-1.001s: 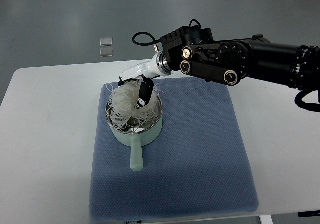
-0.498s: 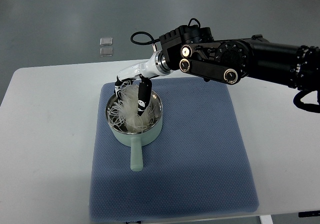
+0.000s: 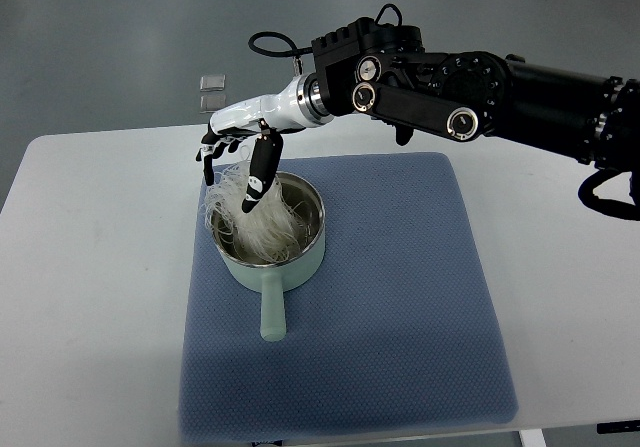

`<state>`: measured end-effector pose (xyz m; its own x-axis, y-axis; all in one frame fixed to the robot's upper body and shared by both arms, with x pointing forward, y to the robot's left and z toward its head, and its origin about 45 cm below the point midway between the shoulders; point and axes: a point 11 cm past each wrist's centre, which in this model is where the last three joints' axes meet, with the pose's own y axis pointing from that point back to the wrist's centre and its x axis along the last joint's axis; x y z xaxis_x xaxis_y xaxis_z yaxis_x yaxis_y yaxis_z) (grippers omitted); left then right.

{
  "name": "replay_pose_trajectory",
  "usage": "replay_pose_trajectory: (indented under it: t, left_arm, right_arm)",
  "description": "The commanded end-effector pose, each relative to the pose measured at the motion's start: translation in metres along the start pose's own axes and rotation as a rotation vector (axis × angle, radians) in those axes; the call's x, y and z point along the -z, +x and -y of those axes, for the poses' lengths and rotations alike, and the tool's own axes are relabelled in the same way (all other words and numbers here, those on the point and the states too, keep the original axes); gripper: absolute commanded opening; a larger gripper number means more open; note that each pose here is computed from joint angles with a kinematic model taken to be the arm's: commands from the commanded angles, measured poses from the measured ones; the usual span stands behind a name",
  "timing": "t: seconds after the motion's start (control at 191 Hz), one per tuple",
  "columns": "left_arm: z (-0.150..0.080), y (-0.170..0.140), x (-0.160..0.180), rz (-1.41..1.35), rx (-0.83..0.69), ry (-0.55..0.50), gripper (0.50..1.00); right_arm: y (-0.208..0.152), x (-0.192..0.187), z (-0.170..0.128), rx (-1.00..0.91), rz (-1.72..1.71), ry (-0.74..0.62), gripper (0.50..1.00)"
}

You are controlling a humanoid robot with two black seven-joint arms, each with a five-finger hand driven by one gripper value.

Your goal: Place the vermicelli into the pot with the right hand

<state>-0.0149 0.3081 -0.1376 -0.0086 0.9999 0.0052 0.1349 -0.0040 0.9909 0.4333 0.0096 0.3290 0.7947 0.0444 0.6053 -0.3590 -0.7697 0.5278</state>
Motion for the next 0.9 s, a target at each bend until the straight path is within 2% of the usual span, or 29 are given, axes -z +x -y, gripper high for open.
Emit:
replay_pose_trajectory:
  t: [0.0,0.11,0.231,0.33,0.446,0.676,0.896]
  left_arm:
    - [0.000,0.000,0.000,0.000,0.000,0.000,1.000]
    - [0.000,0.000,0.000,0.000,0.000,0.000,1.000]
    - [0.000,0.000,0.000,0.000,0.001,0.000,1.000]
    - [0.000,-0.001,0.000,0.002,0.002,0.000,1.000]
    - [0.000,-0.001,0.000,0.004,0.004,0.000,1.000]
    - [0.000,-0.005,0.000,0.007,0.014,0.002,1.000]
    - [0.000,-0.007,0.000,0.008,0.020,0.002,1.000]
  right_arm:
    - [0.019,0.007,-0.005,-0.085,0.060,0.056,0.928]
    - [0.026,0.003,-0.009,-0.167,0.216,0.148,0.928]
    - [0.038,-0.003,-0.020,-0.270,0.469,0.307,0.928]
    - [0.053,-0.044,-0.052,-0.409,0.745,0.433,0.928]
    - [0.050,-0.094,-0.079,-0.540,0.984,0.522,0.928]
    - [0.004,-0.183,-0.111,-0.808,1.380,0.684,0.928]
    - [-0.049,-0.235,-0.115,-0.954,1.586,0.674,0.928]
